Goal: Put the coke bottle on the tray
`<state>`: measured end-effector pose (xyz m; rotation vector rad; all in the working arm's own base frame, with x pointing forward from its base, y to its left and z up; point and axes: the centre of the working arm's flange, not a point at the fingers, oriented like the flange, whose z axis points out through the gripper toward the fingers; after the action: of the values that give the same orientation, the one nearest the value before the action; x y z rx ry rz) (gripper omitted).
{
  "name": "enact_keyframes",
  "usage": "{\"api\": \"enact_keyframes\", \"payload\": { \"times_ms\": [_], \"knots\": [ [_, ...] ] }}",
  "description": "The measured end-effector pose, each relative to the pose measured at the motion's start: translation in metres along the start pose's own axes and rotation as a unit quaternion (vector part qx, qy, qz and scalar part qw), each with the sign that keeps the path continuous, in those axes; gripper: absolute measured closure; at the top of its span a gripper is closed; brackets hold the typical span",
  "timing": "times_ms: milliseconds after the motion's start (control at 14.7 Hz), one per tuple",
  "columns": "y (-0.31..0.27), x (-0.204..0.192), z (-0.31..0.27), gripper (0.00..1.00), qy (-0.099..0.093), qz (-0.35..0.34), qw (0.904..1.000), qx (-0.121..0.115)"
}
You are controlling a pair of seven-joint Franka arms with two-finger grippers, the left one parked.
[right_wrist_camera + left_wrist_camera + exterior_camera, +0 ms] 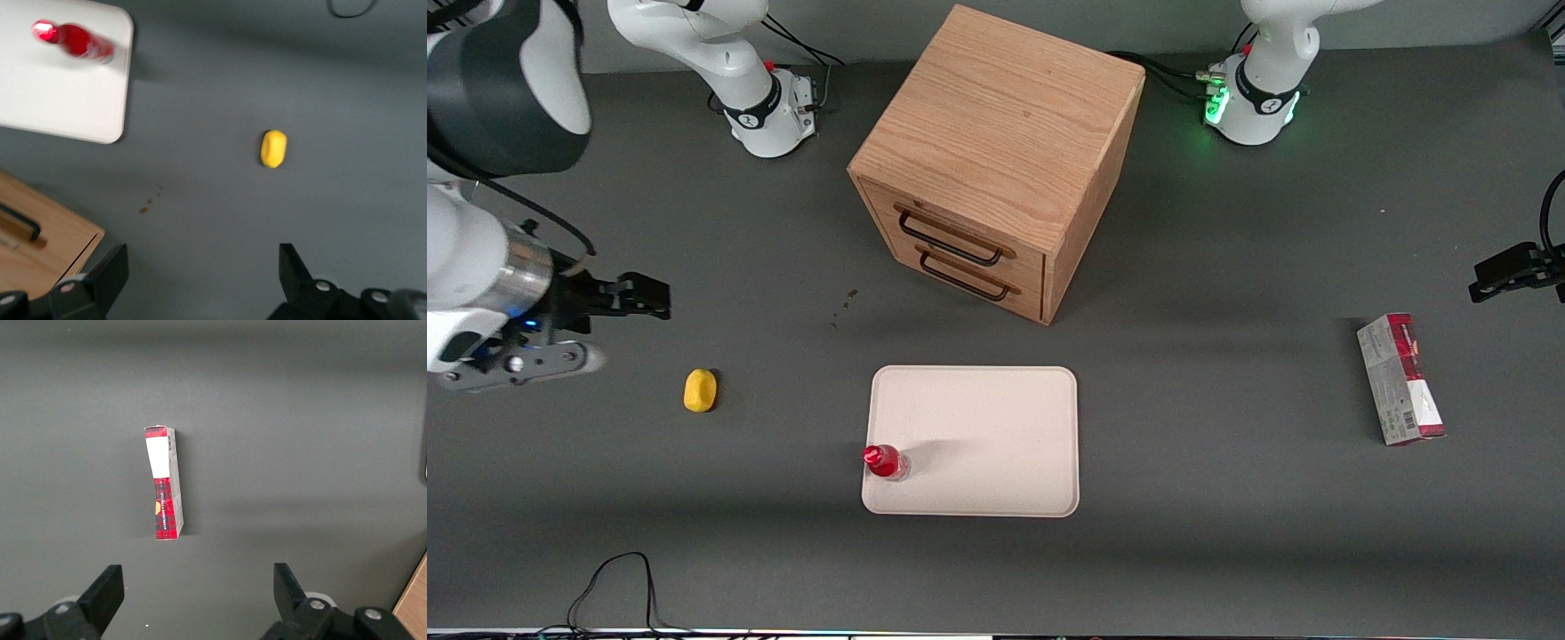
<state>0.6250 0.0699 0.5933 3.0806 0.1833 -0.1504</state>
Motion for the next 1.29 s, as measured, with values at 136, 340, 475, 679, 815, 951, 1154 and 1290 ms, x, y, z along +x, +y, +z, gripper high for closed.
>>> {"api": "enact_keyframes", "payload": {
  "times_ms": [136,340,475,679,815,951,1154,1290],
  "knots": [
    [0.032,-0.019,0.012,0.0,0.02,0.023,0.9995,0.007],
    [0.072,-0.047,0.028,0.0,0.039,0.041,0.9983,0.014],
    [0.089,-0.059,0.032,0.0,0.046,0.038,0.9981,0.016],
    [0.098,-0.069,0.023,0.0,0.049,0.035,0.998,0.016],
    [0.101,-0.077,0.014,0.0,0.035,0.038,0.9985,0.019],
    [0.102,-0.083,0.007,0.0,0.027,0.045,0.9984,0.021],
    [0.099,-0.086,0.005,0.0,0.015,0.068,0.9973,0.023],
    [0.097,-0.086,0.005,0.0,0.012,0.07,0.9972,0.023]
  ]
}}
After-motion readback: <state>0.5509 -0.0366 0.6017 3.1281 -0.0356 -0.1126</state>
